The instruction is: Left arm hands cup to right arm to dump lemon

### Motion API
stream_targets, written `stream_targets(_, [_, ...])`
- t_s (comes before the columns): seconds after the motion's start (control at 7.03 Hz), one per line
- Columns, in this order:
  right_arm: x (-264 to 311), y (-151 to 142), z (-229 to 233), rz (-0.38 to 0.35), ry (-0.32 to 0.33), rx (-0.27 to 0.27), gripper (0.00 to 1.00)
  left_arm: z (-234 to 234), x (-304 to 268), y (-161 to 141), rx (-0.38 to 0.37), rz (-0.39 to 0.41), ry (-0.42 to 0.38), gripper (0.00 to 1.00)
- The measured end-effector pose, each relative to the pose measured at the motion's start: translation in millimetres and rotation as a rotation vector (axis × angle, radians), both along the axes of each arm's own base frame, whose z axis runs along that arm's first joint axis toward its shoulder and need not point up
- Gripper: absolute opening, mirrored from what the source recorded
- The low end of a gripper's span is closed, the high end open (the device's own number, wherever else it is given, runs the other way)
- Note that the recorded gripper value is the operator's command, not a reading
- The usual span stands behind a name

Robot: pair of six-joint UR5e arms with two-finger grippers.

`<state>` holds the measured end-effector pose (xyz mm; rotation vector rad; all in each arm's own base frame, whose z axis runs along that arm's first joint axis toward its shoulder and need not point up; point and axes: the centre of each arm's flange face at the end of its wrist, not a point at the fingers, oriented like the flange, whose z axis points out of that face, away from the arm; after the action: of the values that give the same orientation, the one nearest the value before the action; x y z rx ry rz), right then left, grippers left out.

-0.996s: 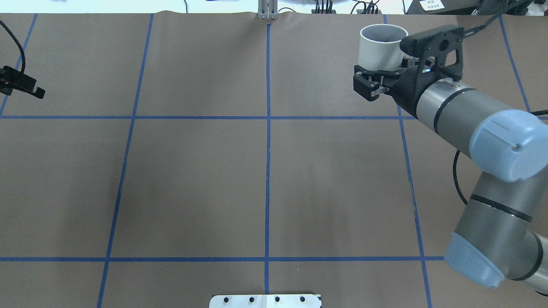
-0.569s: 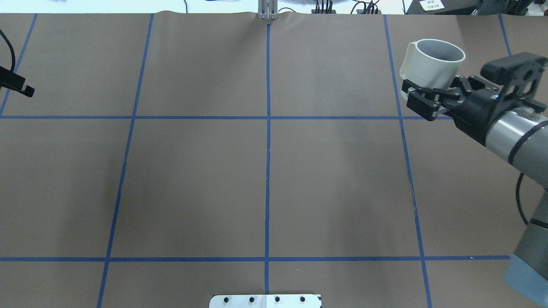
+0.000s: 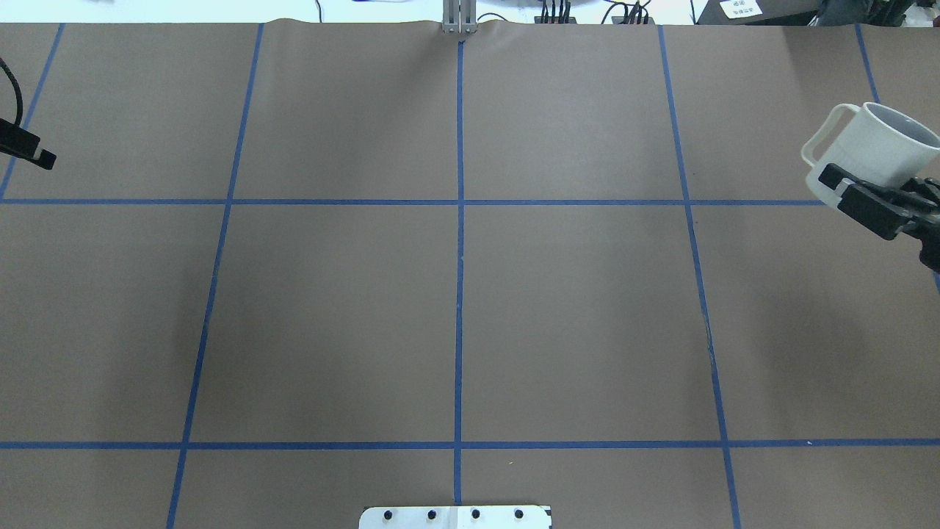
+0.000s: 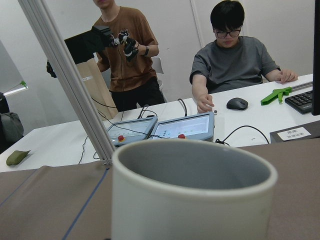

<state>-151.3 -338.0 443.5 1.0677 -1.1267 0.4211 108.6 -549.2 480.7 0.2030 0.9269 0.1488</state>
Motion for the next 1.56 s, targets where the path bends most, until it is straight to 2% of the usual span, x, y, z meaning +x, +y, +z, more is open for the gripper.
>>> stream_targets(0.28, [42,16,79,0.009,-0.182,-0.046,0.33,-1,0,1,0.002,0.000,0.001,1.00])
stream_targets(0.57, [104,31,158,0.010,-0.366,-0.128,0.33,-3,0,1,0.006,0.000,0.002,1.00])
stream_targets(0.71, [132,34,182,0.015,-0.456,-0.187,0.33,-4,0,1,0.007,0.000,0.002,1.00])
stream_targets(1.14, [168,44,217,0.032,-0.731,-0.363,0.34,-5,-1,1,0.009,-0.001,0.003,1.00])
stream_targets(1.56, [184,59,250,0.027,-1.065,-0.471,0.36,-5,-1,1,0.009,-0.001,0.003,1.00])
